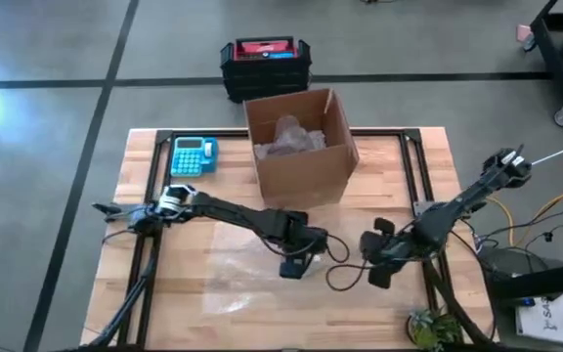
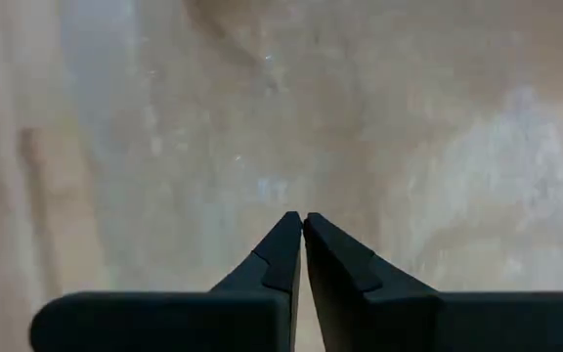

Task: Wrap mug
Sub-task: Wrap the gray mug with bubble wrap

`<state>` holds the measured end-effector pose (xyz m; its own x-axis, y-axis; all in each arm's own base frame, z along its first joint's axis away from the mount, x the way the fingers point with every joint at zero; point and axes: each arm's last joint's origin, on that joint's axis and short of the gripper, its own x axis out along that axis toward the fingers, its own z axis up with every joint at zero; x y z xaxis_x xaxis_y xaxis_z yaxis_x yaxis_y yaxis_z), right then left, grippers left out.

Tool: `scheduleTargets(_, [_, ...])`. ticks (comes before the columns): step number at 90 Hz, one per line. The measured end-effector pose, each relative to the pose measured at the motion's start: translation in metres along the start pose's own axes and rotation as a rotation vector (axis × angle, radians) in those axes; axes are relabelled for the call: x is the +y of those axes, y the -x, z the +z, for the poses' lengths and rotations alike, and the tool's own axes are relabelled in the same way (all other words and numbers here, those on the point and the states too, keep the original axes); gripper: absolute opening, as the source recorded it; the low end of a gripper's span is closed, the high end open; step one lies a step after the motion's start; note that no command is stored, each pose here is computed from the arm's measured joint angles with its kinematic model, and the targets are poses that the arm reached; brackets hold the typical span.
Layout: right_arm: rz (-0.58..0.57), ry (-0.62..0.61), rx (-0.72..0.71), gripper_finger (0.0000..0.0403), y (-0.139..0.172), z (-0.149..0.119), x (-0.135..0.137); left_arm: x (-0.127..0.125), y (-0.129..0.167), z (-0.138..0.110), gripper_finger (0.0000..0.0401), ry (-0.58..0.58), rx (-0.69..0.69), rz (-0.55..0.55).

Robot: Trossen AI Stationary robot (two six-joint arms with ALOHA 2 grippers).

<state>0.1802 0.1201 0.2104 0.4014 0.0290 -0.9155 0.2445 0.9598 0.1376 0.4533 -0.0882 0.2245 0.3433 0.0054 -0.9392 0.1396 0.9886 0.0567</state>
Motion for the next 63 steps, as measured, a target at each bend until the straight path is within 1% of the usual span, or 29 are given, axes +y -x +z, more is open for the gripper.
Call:
scheduleTargets(9, [0.023, -0.015, -0.006, 0.0007, 0.011, -0.005, -0.001, 0.001, 0.01, 0.008, 0.0004, -0.018, -0.02, -0.002])
scheduleTargets(16, [0.035, -0.072, -0.002, 0.0007, 0.017, -0.007, -0.004, 0.002, 0.015, 0.011, 0.001, -0.056, -0.042, 0.0])
scheduleTargets(26, [0.007, -0.165, 0.027, 0.0007, 0.022, -0.012, -0.011, 0.004, 0.015, 0.012, 0.0033, -0.06, -0.05, 0.001])
scheduleTargets(33, [-0.033, -0.212, 0.073, 0.0009, 0.021, -0.016, -0.015, 0.005, 0.013, 0.011, 0.0061, -0.042, -0.048, 0.001])
scheduleTargets(44, [-0.093, -0.257, 0.132, 0.0022, 0.015, -0.021, -0.018, 0.006, 0.006, 0.007, 0.012, -0.029, -0.023, -0.002])
scheduleTargets(52, [-0.154, -0.258, 0.17, 0.0042, 0.01, -0.024, -0.02, 0.007, 0.003, 0.006, 0.0164, -0.027, -0.022, -0.001])
scheduleTargets(63, [-0.22, -0.267, 0.214, 0.0082, 0.007, -0.027, -0.022, 0.01, 0.007, 0.009, 0.0216, -0.016, -0.053, 0.002])
